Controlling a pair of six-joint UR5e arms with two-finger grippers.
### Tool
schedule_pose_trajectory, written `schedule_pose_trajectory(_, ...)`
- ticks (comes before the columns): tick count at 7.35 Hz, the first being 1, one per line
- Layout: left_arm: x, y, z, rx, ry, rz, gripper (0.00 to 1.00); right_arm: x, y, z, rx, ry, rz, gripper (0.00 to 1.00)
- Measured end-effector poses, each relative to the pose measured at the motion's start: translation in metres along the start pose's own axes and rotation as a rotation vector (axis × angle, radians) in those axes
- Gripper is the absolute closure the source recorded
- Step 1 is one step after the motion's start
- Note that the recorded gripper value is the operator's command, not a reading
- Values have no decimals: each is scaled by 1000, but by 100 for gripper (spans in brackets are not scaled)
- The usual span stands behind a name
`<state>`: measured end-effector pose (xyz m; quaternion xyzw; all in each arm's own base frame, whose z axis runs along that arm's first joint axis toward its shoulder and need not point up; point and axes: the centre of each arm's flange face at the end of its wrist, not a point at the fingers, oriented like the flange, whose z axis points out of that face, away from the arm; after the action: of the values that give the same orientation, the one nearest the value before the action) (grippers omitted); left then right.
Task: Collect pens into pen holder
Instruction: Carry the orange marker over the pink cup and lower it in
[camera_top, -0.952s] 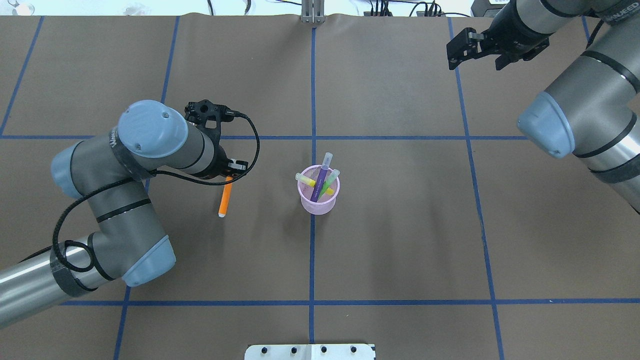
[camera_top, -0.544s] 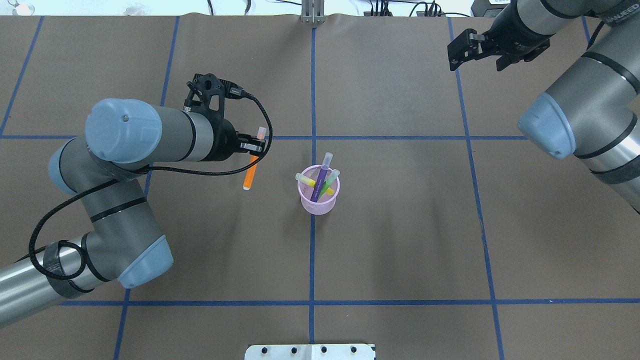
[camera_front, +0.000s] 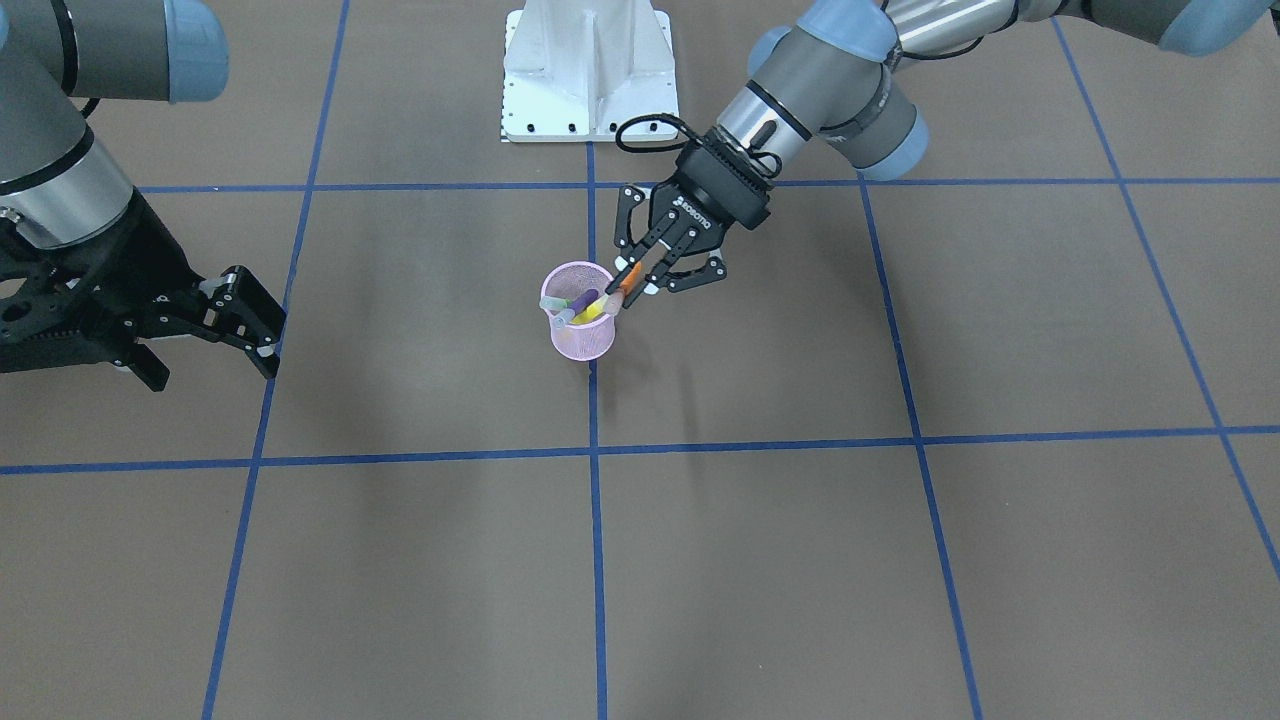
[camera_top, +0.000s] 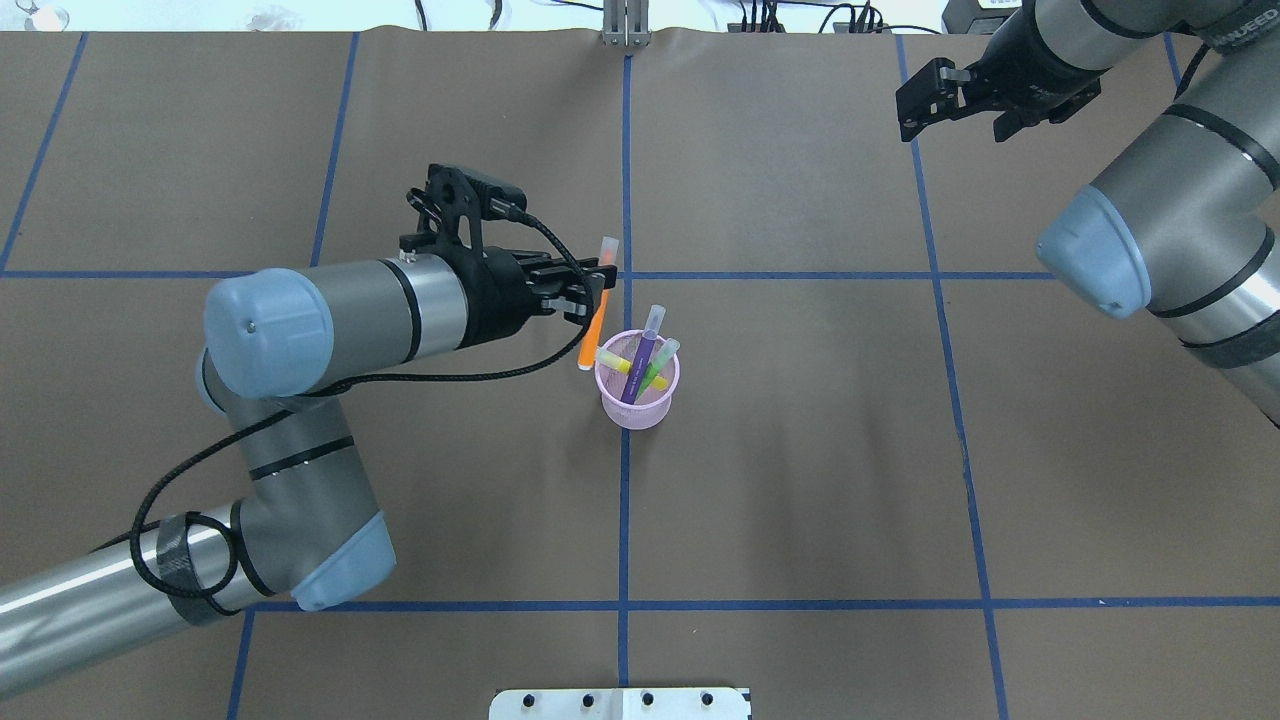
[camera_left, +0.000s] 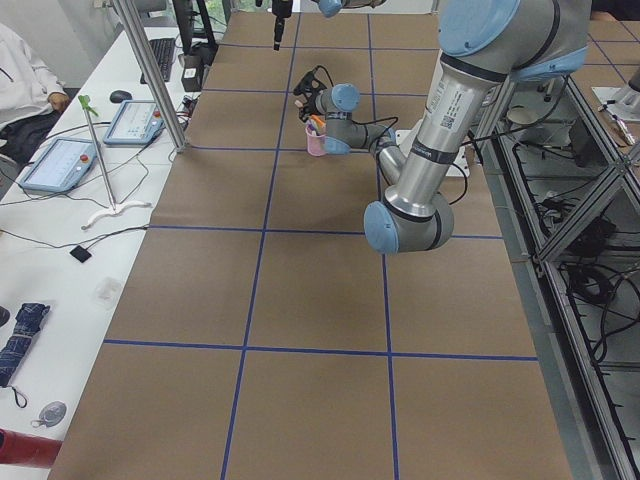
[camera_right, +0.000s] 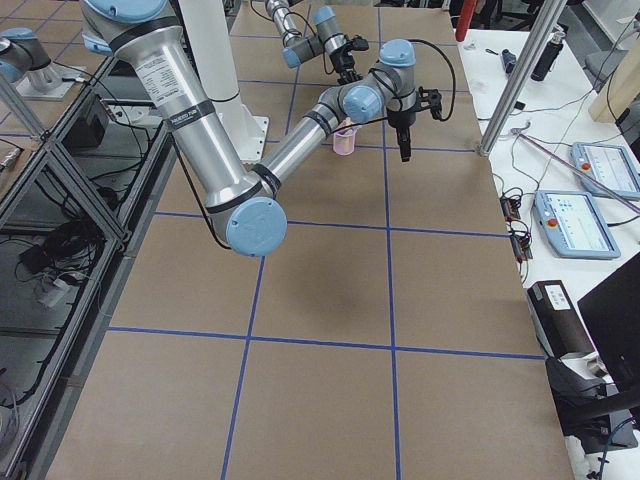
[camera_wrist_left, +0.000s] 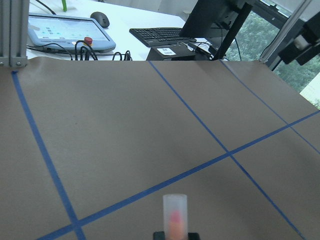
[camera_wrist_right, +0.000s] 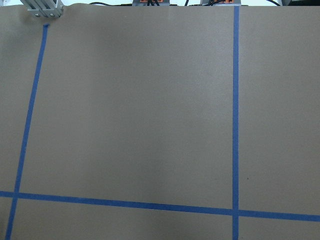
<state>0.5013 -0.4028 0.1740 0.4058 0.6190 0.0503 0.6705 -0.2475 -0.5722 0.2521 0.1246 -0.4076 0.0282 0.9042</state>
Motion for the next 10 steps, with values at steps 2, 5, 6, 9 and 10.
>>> schedule_pose_trajectory(2, 20, 20, 7, 22, 10, -1, 100, 0, 0, 0, 0, 0, 0, 0)
schedule_pose_trajectory(5, 15, 27, 19, 54, 11, 61, 100, 0, 0, 0, 1, 1, 0, 0)
schedule_pose_trajectory(6, 15, 26, 21, 62, 10, 72, 100, 0, 0, 1, 0, 2, 1, 0)
schedule_pose_trajectory(9, 4, 23, 28, 64, -12, 85, 100, 1, -1, 1, 0, 2, 1, 0)
schedule_pose_trajectory(10, 2, 23, 28, 64, -16, 86, 81, 1, -1, 1, 0, 2, 1, 0)
